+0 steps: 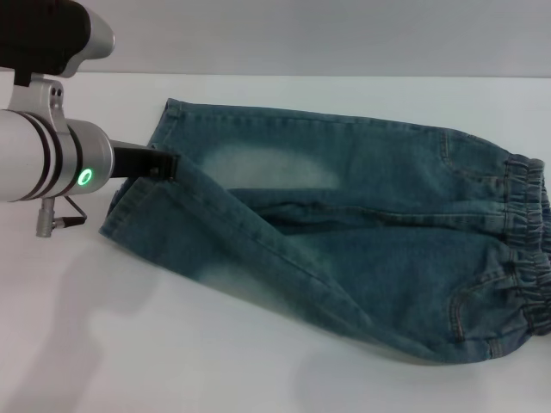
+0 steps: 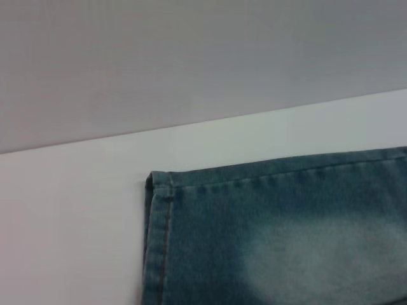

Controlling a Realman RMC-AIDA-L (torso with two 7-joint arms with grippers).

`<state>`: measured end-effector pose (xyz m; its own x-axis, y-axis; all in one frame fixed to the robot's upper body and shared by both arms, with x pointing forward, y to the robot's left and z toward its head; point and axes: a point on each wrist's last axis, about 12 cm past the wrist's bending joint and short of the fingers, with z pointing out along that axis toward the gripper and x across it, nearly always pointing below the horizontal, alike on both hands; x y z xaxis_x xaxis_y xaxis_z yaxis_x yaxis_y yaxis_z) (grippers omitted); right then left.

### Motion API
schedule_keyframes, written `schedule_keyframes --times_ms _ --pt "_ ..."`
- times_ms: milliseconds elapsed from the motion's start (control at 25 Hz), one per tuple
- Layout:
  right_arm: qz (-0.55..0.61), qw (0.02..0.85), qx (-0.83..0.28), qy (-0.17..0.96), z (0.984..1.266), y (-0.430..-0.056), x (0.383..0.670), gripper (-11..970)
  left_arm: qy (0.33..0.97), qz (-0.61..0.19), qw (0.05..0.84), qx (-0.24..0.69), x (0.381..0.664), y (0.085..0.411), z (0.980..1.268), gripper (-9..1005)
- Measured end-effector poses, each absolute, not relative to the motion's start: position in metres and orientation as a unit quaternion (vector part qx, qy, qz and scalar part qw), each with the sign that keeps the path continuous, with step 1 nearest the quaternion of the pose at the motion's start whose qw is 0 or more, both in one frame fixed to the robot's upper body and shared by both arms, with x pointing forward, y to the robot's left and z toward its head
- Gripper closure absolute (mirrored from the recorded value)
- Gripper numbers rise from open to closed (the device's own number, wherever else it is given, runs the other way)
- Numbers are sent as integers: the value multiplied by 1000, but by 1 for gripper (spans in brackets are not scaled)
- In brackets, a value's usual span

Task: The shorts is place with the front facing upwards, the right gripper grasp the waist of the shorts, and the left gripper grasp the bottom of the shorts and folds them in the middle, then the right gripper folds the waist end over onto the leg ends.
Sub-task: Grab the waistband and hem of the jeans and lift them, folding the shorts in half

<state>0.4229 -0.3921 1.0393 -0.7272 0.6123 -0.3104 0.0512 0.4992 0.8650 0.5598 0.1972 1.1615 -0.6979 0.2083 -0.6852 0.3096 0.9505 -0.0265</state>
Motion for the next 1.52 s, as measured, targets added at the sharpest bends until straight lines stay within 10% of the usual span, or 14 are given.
schedule_keyframes --times_ms 1520 --pt "439 284 223 822 1030 -389 435 465 919 -82 360 136 559 198 1160 929"
